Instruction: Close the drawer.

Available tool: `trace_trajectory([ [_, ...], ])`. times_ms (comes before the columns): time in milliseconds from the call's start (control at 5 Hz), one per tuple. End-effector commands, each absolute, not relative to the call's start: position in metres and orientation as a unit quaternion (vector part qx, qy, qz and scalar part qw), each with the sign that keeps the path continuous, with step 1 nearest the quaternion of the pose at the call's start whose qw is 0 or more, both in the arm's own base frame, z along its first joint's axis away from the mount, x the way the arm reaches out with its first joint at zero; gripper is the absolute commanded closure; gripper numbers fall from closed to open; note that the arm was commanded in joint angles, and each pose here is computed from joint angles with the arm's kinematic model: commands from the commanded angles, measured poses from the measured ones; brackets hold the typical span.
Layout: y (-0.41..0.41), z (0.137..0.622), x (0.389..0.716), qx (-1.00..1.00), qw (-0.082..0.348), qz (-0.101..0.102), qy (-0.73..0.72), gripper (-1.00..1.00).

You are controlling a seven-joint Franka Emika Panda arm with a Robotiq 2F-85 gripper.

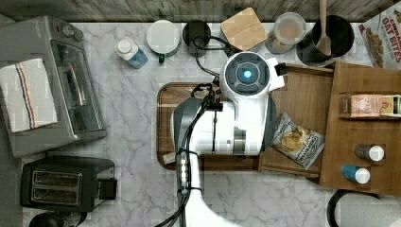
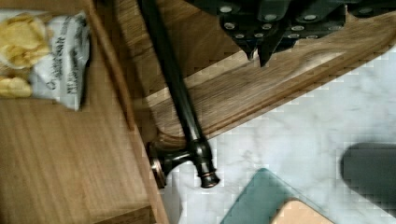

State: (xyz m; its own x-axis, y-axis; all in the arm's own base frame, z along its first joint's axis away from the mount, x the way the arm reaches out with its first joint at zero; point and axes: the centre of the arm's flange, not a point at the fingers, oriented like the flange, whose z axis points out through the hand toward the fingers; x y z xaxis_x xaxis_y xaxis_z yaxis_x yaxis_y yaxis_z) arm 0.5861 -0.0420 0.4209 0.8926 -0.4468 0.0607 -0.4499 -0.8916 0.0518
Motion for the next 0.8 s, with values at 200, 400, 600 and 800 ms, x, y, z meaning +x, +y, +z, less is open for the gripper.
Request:
trace_trajectory([
  [200,-0.027,0.349,0.592,0.983,0.065,0.003,-0.171,1.00],
  [400,-0.019,0.330,0.593,0.983,0.074,0.008,-0.167,1.00],
  [600,-0.017,0.313,0.590,0.983,0.073,0.015,-0.165,1.00],
  [800,-0.021,0.298,0.589,0.984,0.081,0.003,-0.156,1.00],
])
